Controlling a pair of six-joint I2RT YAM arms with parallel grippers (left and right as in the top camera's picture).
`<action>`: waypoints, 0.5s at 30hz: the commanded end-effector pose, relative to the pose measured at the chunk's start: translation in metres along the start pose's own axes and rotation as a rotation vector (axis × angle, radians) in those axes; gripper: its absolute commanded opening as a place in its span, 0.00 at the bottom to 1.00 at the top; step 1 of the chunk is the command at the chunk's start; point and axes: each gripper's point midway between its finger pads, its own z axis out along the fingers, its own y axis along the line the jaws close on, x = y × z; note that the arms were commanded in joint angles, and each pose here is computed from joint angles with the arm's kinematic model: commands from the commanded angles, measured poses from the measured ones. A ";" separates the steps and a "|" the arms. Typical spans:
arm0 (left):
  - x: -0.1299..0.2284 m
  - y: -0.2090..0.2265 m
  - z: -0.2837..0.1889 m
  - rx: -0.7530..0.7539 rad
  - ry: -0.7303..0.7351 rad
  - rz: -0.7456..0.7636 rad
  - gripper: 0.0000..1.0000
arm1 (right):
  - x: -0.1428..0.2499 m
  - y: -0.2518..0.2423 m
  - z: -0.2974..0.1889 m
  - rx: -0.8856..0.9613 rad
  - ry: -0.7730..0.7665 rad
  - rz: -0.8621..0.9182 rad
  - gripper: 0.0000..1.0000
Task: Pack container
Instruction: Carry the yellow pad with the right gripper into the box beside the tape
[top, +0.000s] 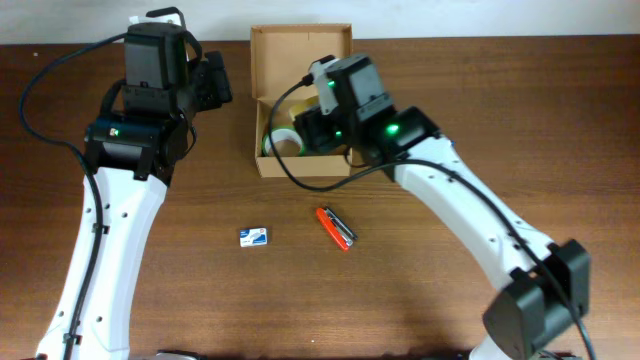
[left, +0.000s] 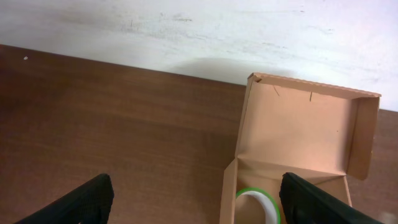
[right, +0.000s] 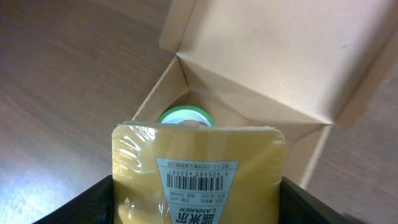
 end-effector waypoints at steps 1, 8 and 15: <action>-0.013 0.003 -0.013 -0.001 -0.044 -0.008 0.86 | 0.010 -0.011 0.027 0.089 0.028 0.107 0.76; -0.013 0.003 -0.013 -0.001 -0.044 -0.008 0.86 | 0.027 -0.031 0.065 0.183 0.053 0.148 0.76; -0.013 0.003 -0.013 -0.001 -0.044 -0.008 0.86 | 0.034 -0.050 0.079 0.271 0.055 0.151 0.76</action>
